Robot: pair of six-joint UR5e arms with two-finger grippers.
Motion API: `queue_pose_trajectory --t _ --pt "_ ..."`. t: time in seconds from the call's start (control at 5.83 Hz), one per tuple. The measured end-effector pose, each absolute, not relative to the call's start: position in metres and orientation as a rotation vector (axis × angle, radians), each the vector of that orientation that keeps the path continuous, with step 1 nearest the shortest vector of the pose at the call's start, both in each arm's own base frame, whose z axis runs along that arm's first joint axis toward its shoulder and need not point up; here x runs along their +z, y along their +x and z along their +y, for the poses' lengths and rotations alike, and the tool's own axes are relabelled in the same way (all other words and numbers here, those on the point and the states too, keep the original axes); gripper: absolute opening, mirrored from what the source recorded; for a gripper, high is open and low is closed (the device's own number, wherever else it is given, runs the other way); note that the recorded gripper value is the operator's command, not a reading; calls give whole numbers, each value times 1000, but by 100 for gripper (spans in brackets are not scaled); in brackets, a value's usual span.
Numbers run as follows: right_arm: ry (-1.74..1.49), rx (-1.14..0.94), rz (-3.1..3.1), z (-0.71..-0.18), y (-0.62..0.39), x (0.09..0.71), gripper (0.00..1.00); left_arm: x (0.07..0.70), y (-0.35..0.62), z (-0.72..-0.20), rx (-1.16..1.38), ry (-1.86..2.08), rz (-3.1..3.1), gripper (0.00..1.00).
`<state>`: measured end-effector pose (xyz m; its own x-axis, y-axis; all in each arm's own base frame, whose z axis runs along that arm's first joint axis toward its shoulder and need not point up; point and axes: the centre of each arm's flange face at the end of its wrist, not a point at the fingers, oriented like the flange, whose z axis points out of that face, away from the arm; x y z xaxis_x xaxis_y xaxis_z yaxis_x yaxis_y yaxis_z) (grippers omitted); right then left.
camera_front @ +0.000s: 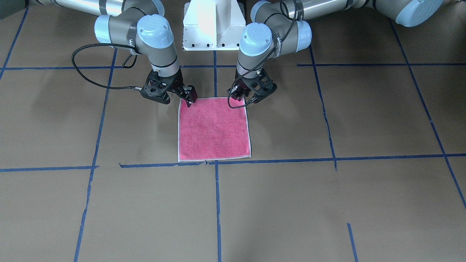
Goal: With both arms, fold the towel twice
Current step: 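Close both grippers on the nearer towel corners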
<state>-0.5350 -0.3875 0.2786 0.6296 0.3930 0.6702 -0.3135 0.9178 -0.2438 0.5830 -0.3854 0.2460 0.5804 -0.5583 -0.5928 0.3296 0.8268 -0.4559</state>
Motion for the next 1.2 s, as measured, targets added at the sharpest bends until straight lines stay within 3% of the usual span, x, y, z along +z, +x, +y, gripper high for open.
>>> queue_pose_trajectory --t 0.51,1.2 --pt "-107 407 -794 -388 -535 278 100 244 582 -384 -527 -315 800 30" --pt "-107 406 -795 -387 -535 277 100 243 582 -384 -525 -314 803 6"
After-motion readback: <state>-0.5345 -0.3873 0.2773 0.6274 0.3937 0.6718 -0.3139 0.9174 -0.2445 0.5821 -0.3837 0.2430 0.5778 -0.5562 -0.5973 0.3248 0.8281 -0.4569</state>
